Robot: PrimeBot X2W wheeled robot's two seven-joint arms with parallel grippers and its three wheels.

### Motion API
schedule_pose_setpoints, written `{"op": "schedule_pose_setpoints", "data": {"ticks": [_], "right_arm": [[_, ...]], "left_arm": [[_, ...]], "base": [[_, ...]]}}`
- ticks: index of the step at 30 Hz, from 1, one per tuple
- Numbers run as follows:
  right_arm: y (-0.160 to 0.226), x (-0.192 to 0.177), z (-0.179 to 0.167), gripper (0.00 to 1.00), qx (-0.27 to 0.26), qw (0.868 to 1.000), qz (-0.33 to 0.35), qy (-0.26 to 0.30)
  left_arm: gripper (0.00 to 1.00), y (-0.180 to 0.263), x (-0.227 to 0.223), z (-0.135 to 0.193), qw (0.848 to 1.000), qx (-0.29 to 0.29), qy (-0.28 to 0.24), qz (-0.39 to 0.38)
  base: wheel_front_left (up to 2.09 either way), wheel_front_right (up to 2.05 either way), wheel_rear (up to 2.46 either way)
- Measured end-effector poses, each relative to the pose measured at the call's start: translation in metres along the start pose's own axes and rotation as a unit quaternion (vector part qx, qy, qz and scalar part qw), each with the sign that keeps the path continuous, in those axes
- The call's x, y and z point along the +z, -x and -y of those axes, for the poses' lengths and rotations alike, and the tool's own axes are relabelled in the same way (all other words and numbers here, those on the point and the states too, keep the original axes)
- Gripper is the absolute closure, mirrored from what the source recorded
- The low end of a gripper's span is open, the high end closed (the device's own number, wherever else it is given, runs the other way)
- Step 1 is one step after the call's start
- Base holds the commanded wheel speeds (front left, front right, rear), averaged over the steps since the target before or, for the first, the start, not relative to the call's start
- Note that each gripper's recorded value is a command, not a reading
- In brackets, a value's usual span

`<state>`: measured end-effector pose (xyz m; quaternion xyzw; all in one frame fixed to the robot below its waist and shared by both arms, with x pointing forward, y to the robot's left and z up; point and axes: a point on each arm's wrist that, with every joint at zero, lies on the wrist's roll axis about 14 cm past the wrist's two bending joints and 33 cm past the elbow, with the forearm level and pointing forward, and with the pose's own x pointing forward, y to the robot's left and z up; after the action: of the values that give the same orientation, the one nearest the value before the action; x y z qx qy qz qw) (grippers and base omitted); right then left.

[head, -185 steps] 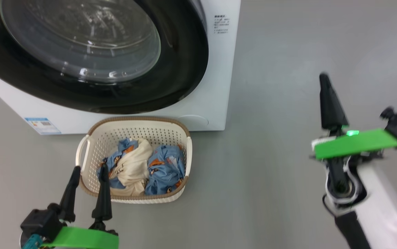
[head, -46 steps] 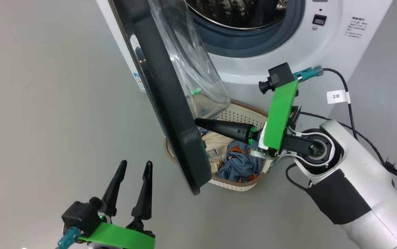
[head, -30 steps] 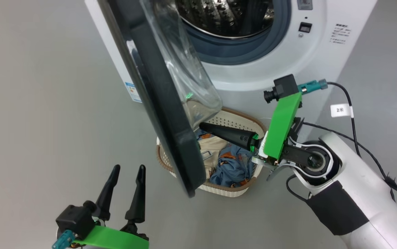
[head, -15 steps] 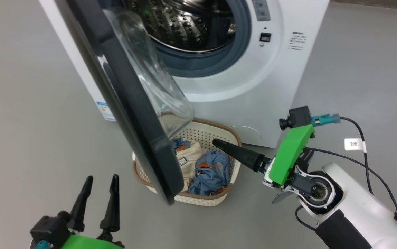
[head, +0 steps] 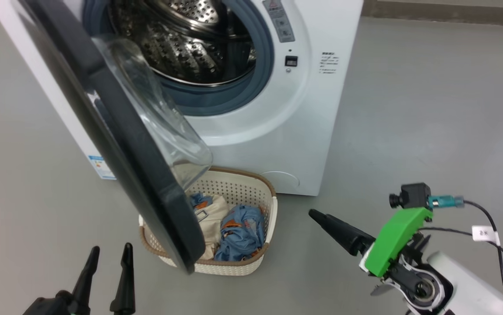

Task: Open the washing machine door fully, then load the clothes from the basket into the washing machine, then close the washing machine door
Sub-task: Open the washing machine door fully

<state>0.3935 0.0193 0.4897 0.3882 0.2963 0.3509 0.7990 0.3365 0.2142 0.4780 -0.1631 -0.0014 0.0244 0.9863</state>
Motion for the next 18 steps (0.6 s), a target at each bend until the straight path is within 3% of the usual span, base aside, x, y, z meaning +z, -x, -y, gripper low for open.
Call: {"op": "schedule_pose_setpoints", "data": {"ticks": [18], "right_arm": [[0.072,0.014,0.057,0.0,-0.094,0.986,0.134,0.033]], "left_arm": [[0.0,-0.004,-0.002,0.015,1.0,-0.025,0.003,-0.001]], "base": [[0.0,0.0,0.0]]}}
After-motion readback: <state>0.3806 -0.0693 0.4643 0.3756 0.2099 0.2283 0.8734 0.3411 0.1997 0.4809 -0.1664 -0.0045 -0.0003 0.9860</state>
